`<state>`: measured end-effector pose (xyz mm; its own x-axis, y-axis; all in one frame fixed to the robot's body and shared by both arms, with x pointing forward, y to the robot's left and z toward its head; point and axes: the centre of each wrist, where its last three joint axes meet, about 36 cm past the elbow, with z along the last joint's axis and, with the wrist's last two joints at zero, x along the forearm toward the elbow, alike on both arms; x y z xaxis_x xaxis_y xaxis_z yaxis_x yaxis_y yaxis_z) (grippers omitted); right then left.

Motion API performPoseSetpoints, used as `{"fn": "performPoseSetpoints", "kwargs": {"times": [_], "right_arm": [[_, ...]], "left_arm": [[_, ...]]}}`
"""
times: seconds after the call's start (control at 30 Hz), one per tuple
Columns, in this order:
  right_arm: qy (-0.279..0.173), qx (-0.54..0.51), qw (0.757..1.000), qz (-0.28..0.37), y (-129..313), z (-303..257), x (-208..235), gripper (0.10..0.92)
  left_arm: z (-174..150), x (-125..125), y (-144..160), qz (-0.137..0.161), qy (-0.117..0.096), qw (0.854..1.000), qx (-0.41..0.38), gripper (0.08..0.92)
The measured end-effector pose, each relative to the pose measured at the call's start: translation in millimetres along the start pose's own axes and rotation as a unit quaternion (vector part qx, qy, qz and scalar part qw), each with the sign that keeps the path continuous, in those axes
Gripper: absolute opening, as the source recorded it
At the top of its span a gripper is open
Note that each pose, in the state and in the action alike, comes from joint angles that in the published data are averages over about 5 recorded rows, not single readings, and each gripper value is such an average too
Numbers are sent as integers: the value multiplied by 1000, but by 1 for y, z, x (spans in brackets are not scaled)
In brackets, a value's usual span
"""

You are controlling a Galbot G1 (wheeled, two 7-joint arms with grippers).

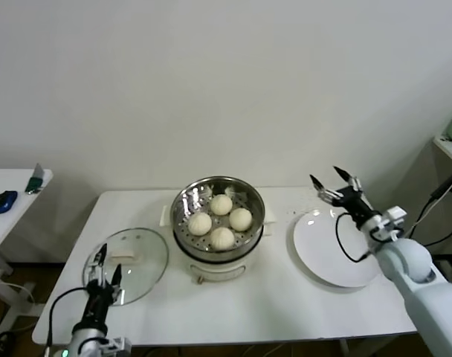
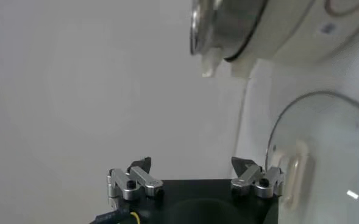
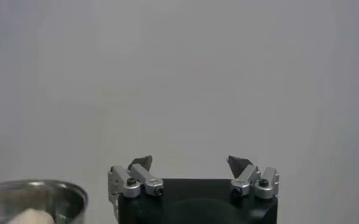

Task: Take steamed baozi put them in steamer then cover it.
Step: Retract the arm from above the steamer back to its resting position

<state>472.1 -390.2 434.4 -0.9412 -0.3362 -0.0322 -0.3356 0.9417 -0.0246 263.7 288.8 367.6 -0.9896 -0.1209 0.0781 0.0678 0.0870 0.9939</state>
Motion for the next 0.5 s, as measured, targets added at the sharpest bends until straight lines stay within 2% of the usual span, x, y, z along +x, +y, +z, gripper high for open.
{"fn": "performPoseSetpoints", "kwargs": {"times": [0.23, 0.5], "right_arm": [[29, -7, 998, 50, 0, 33, 49, 823], [47, -5, 995, 87, 1, 50, 79, 823]], "left_arm": [[8, -21, -27, 7, -6, 998, -64, 823], [20, -46, -54, 18, -7, 995, -102, 823]]}}
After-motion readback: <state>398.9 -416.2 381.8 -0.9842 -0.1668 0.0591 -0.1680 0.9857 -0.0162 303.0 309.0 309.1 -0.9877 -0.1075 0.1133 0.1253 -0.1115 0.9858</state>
